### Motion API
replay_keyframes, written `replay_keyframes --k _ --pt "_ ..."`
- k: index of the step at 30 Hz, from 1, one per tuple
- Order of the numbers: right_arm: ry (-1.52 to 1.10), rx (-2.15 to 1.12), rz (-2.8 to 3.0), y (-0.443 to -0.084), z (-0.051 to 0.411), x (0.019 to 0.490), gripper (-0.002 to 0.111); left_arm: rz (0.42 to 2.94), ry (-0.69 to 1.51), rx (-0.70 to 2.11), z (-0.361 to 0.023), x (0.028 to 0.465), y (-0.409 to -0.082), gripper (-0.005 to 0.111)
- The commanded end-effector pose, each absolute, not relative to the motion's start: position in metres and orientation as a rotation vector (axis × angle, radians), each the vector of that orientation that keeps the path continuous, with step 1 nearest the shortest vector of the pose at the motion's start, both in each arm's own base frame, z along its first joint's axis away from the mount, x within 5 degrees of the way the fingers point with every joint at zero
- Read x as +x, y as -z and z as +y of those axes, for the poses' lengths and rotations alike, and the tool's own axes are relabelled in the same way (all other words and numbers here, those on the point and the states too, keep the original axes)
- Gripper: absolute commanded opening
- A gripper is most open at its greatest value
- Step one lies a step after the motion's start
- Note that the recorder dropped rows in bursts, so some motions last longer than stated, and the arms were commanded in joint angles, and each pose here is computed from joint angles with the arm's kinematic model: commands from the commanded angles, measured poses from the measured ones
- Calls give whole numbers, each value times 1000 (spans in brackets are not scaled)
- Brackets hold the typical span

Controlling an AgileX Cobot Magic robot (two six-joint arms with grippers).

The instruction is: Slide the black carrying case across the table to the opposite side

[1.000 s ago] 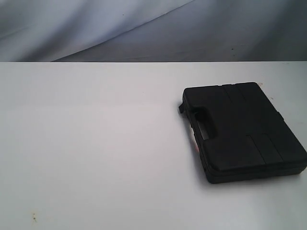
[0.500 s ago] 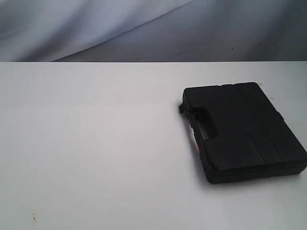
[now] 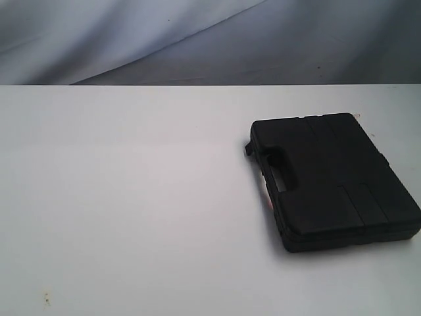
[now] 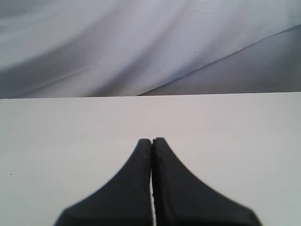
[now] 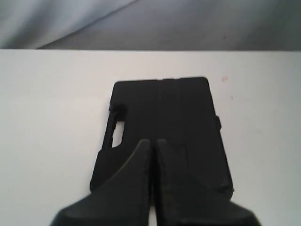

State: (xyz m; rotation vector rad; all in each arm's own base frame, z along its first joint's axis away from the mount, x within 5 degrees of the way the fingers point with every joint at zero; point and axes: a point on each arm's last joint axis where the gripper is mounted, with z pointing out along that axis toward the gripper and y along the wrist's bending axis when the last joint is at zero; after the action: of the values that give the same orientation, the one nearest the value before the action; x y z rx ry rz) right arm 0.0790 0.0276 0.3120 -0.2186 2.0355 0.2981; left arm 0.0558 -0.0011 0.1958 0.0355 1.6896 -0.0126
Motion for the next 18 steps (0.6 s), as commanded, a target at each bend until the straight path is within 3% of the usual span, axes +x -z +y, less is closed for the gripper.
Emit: replay_keyframes --k 1,9,18 --pt "-401 -137 2171 -301 31 109 0 1681 14 33 -1 56 -195 0" --pt "-436 -100 2394 -278 32 155 0 1681 14 33 -1 56 -195 0" --pt "-476 -127 2399 -311 36 194 0 1681 14 33 -1 56 -195 0"
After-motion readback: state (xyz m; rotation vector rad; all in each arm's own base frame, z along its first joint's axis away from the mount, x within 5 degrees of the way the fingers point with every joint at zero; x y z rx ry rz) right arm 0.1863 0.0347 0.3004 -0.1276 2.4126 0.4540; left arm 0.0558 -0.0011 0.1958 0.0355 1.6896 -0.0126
